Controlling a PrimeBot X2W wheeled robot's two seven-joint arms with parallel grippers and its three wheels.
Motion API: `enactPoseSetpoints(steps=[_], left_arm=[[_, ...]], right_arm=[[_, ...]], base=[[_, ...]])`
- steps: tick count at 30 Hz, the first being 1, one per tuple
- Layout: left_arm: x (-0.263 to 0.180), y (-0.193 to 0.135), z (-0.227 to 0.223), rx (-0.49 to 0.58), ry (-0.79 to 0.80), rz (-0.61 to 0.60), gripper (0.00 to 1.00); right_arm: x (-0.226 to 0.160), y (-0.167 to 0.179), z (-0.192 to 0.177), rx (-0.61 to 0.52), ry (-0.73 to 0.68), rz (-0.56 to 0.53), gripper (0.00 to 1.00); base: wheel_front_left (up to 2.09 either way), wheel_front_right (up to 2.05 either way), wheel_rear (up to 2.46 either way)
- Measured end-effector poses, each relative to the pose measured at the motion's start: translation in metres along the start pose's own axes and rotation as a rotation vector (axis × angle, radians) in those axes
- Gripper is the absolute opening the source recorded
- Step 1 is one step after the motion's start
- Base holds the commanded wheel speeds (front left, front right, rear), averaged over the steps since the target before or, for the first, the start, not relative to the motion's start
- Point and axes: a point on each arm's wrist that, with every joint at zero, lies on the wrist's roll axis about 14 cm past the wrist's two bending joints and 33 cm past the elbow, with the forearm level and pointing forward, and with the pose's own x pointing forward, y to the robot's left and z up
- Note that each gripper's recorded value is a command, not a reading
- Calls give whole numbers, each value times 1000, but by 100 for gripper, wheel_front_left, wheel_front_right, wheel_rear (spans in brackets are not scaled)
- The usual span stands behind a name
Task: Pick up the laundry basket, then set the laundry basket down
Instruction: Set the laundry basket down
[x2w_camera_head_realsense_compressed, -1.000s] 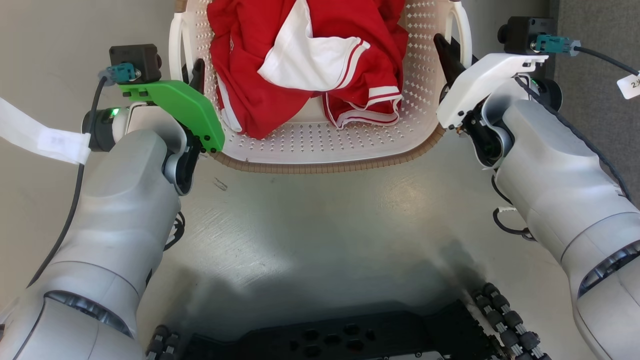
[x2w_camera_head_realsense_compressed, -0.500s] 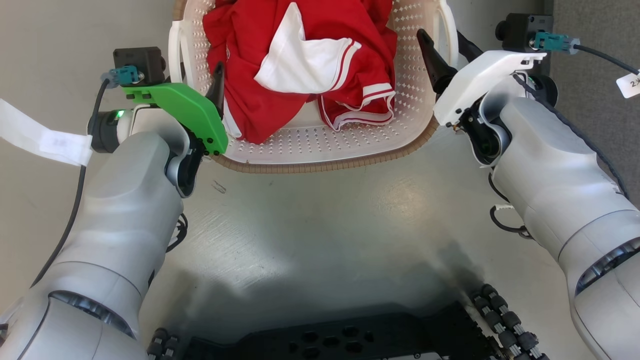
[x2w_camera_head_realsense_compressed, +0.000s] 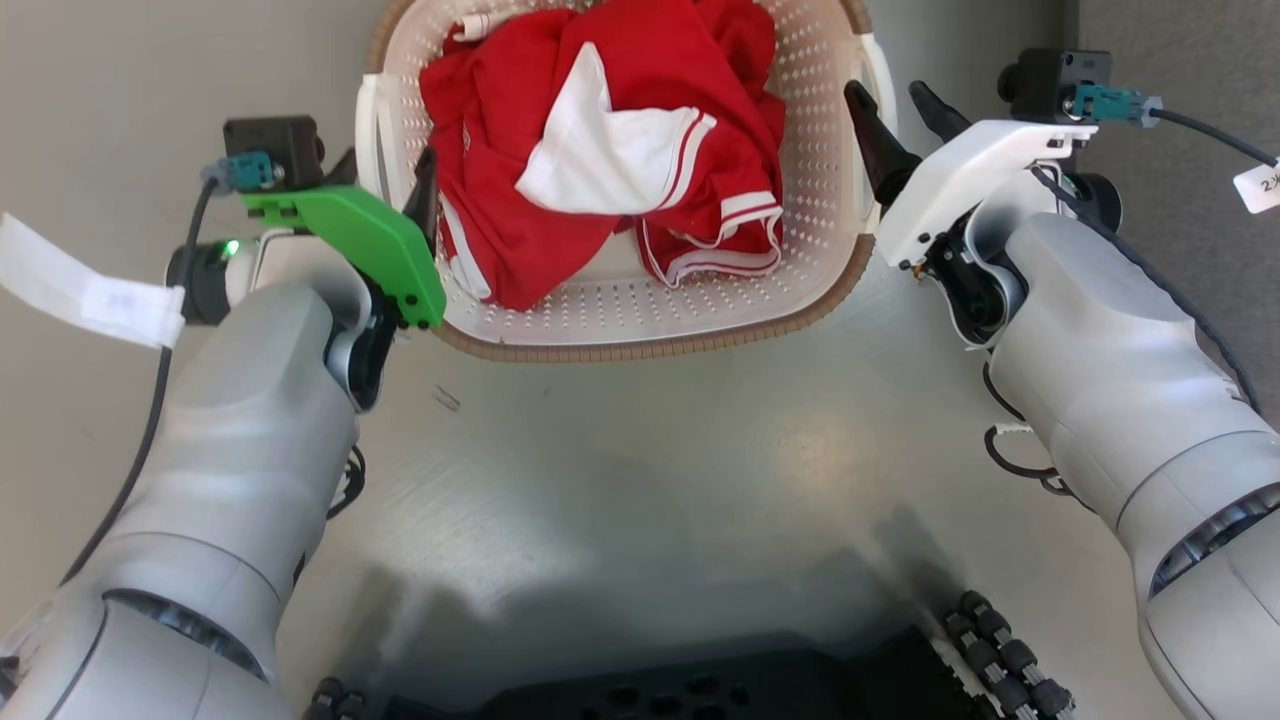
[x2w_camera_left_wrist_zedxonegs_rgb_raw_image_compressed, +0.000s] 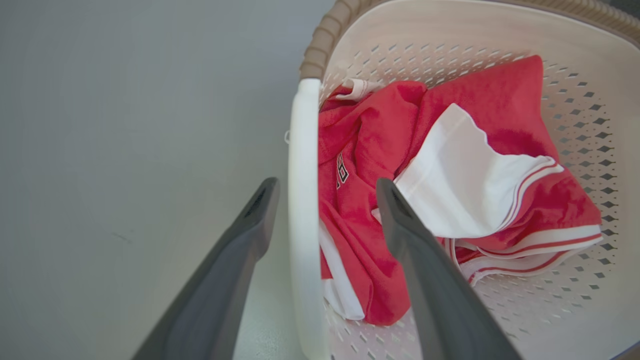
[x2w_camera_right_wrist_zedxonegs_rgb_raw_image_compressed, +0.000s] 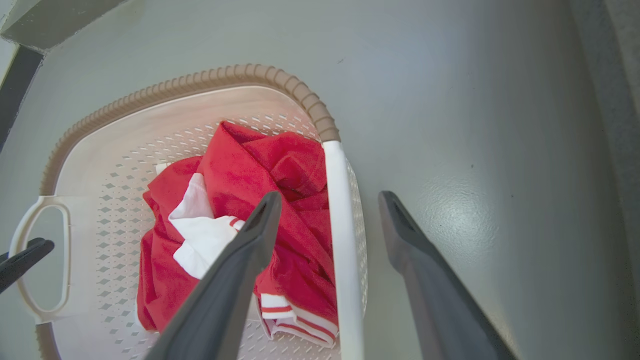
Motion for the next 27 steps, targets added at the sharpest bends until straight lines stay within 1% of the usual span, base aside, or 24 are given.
enactPoseSetpoints(steps=[12, 22, 27], left_arm=[[-33, -7, 13, 25, -49, 14, 100], [-65, -28, 46, 52, -145, -9, 100], [-84, -42, 63, 47, -206, -34, 100]], right_arm=[[-28, 9, 32, -5, -77, -3, 100], [-66, 17, 69, -9, -188, 6, 100], [-86, 30, 86, -15, -250, 33, 100]], base=[[0, 0, 0], [0, 0, 0], [0, 0, 0]])
